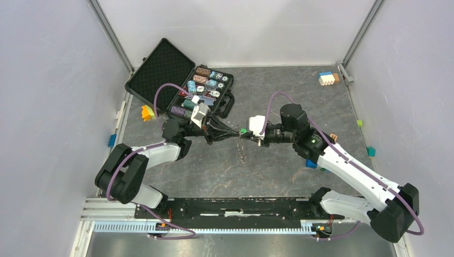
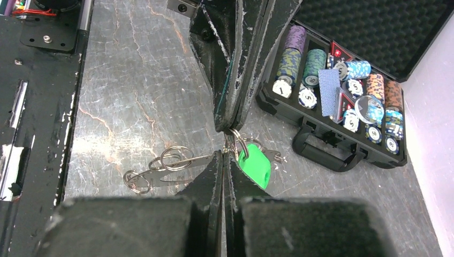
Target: Put the keys on the keyring
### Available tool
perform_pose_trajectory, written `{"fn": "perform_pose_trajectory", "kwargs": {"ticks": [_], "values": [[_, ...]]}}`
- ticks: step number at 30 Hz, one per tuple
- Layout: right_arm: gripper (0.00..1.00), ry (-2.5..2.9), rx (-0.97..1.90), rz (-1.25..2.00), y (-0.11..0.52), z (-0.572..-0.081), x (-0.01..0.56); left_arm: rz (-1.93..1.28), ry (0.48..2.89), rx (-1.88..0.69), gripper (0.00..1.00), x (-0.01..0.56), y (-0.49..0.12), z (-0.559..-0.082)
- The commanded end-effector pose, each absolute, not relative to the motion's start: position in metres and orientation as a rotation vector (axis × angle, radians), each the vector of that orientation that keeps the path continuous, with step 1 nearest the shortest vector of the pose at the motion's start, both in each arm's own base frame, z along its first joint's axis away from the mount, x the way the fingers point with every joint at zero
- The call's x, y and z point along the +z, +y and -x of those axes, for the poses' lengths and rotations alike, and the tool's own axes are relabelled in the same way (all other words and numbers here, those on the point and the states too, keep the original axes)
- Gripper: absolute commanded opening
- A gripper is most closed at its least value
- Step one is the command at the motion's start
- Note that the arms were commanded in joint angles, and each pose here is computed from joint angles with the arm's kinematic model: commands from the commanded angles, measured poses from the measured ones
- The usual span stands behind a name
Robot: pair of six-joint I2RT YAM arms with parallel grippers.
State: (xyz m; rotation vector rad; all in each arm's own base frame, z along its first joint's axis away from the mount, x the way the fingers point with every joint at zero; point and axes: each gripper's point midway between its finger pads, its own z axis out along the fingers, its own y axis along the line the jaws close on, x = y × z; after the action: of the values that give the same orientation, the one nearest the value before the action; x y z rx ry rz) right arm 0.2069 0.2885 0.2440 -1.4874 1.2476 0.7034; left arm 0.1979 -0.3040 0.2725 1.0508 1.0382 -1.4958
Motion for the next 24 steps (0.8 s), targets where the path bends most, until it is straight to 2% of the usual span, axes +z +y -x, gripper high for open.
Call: {"fn": "perform_pose_trajectory", "kwargs": {"ticks": [1, 24], "values": [[0.0, 1.202, 0.66, 1.455, 0.285, -0.211, 0.26, -1.013, 0.969, -1.459, 0.02, 0.29, -0.302, -0.203], [0.0, 1.179, 0.661, 1.421, 0.279, -0.213, 0.288, -0.872, 1.094, -1.391, 0.02, 0.275, -0.296, -0.23]]}}
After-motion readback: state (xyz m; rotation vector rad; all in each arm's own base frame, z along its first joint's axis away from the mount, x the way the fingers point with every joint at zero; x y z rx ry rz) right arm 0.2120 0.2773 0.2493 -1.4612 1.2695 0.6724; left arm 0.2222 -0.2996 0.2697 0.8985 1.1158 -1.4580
